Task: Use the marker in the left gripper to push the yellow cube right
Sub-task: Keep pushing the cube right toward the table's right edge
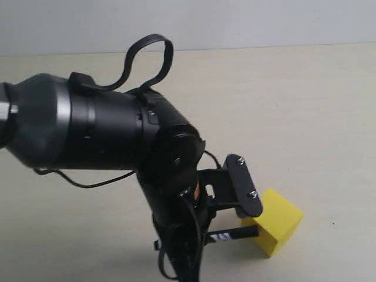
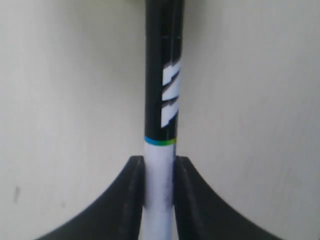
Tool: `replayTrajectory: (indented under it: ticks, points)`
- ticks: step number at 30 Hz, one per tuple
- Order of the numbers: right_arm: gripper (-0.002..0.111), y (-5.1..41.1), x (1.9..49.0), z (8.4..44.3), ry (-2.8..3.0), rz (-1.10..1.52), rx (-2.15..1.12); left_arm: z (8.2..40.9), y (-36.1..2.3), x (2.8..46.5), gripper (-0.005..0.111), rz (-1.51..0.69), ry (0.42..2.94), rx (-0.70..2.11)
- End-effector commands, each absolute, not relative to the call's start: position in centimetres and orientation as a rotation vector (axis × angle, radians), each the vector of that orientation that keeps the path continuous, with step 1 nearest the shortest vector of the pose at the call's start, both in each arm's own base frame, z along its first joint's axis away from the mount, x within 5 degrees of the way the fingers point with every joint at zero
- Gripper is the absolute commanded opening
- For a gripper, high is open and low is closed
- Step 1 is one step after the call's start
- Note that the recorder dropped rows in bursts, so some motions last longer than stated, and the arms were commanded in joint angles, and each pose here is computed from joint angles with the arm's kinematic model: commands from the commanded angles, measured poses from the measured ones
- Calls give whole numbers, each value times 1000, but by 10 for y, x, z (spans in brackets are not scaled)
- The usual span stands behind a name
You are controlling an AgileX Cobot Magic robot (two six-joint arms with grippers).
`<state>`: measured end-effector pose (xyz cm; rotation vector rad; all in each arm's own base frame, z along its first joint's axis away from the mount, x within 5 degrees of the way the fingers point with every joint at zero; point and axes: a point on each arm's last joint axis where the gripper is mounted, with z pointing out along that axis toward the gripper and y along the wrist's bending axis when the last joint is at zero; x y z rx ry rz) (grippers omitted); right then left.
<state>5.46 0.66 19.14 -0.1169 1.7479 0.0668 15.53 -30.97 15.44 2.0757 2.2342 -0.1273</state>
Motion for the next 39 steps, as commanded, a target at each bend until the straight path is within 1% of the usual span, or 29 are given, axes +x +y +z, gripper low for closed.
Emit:
replayTrajectory:
  ticks: [1, 4, 9, 14, 18, 22, 27, 29, 34, 39]
  points:
    - [0, 6, 54, 191, 1743, 59, -116, 171, -325, 176, 0, -143, 2214, 2016]
    - [0, 6, 54, 191, 1743, 59, -116, 173, -318, 179, 0, -119, 2286, 2035]
    - [0, 6, 54, 191, 1743, 59, -116, 166, -307, 174, 0, -75, 2375, 2086]
    - [0, 6, 54, 191, 1743, 59, -116, 163, -307, 179, 0, -80, 2347, 2049]
    - [0, 6, 54, 191, 1743, 59, -116, 160, -311, 192, 0, -69, 2331, 1901]
    - [0, 6, 54, 191, 1743, 59, -116, 147, -310, 198, 0, 31, 2304, 1945]
    - [0, 6, 54, 191, 1743, 59, -116, 132, -315, 200, 0, 33, 2291, 1962]
    - [0, 6, 54, 191, 1743, 59, -116, 135, -324, 200, 0, 15, 2259, 1958]
    - [0, 6, 54, 191, 1743, 59, -116, 156, -353, 190, 0, -57, 2156, 1949]
    - [0, 6, 54, 191, 1743, 59, -116, 159, -347, 194, 0, -15, 2226, 1956]
